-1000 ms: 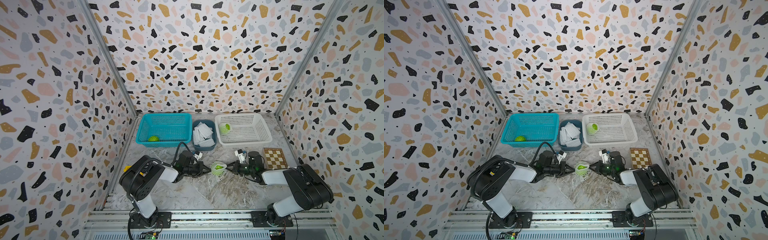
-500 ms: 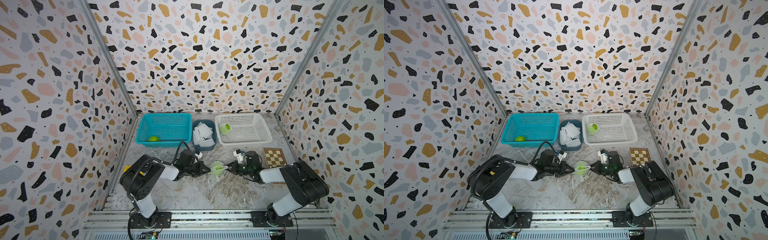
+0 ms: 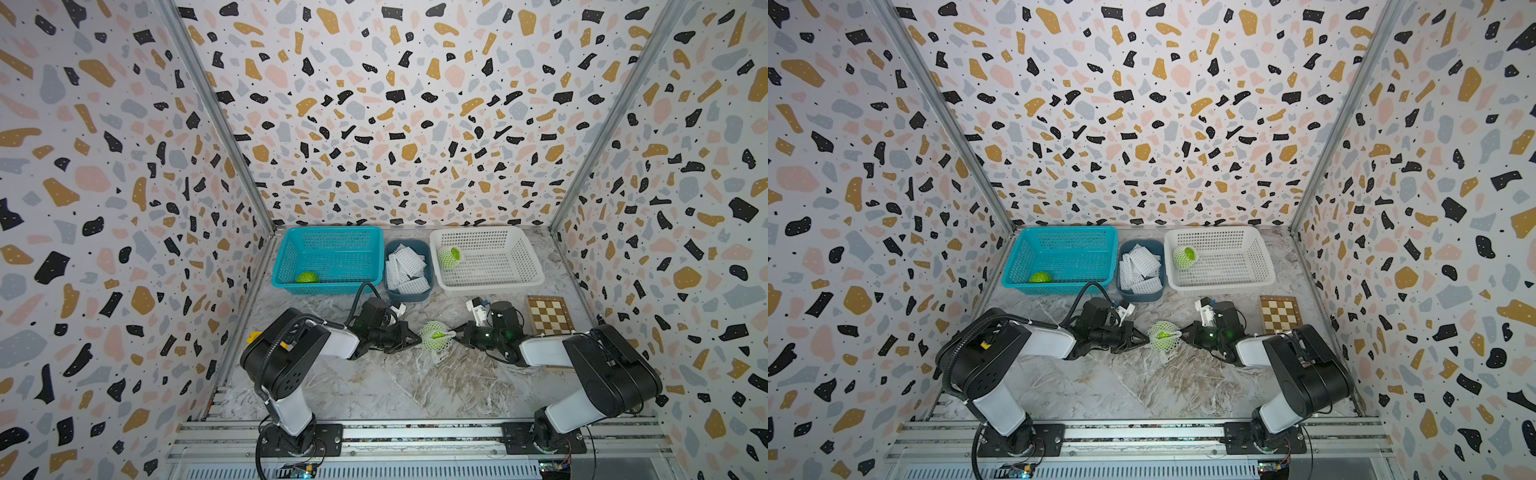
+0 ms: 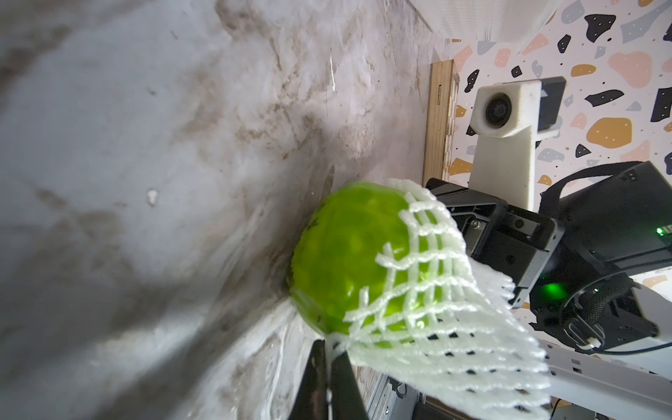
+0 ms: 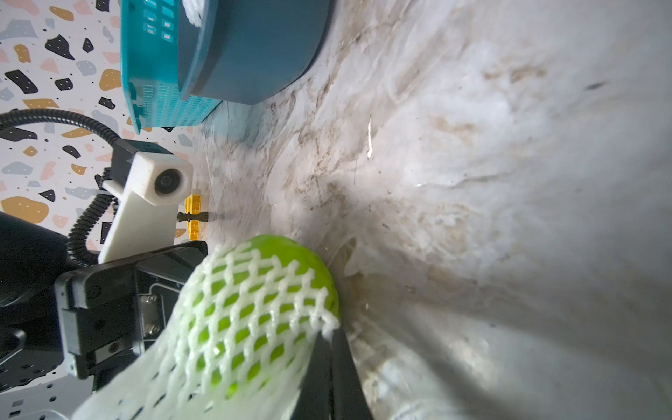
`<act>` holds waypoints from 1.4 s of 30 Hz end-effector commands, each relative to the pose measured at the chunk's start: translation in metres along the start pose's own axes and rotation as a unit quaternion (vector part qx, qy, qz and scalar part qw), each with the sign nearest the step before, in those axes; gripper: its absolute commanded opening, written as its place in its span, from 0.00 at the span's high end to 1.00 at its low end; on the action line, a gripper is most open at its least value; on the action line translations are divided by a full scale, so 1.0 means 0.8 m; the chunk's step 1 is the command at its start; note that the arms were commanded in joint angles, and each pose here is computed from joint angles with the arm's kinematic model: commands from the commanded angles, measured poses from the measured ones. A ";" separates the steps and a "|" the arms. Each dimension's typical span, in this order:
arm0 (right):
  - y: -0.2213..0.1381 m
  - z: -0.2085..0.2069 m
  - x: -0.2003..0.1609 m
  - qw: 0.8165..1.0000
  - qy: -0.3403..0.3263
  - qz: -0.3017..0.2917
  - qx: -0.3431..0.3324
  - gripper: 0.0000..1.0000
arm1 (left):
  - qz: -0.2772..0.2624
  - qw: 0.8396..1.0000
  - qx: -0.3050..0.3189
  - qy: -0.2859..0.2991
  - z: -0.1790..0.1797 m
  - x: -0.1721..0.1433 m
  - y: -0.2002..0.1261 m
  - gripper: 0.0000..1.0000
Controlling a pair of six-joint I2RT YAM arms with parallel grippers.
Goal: Sleeve custard apples in foam nets
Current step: Put on the foam net on the custard apple.
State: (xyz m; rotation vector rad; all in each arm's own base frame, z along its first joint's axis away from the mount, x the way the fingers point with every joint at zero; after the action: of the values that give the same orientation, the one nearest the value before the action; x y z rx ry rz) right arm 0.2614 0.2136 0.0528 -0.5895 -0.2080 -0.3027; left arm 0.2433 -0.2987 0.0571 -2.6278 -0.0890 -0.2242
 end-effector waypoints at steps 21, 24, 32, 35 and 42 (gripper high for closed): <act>0.013 -0.016 -0.015 0.999 -0.033 0.012 -0.040 1.00 | 0.007 0.999 0.034 0.019 0.011 -0.004 0.001 1.00; 0.016 -0.017 -0.013 0.998 -0.038 0.010 -0.045 1.00 | 0.010 0.999 0.038 0.016 0.013 -0.003 0.003 1.00; 0.019 -0.017 -0.007 0.998 -0.042 0.001 -0.049 1.00 | 0.008 0.998 0.054 0.033 0.017 0.007 0.009 1.00; 0.022 -0.018 -0.006 0.998 -0.041 0.003 -0.052 1.00 | 0.014 0.997 0.067 0.031 0.024 0.007 0.013 1.00; 0.023 -0.019 0.000 0.997 -0.039 -0.001 -0.059 1.00 | 0.018 0.997 0.073 0.023 0.033 0.006 0.017 1.00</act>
State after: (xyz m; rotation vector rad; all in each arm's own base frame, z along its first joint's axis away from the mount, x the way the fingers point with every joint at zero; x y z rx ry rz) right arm 0.2644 0.2190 0.0297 -0.6990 -0.2552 -0.2902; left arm 0.2535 -0.2985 0.0350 -2.5028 -0.0516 -0.2519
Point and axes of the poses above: each gripper's point midway between its finger pads, its own y axis out along the fingers, its own z axis along the line the jaws close on, x = y × z, the point moved 1 cm from there along -y, back along the fingers, and after that the axes turned 3 degrees about y, right-handed, at the moved point
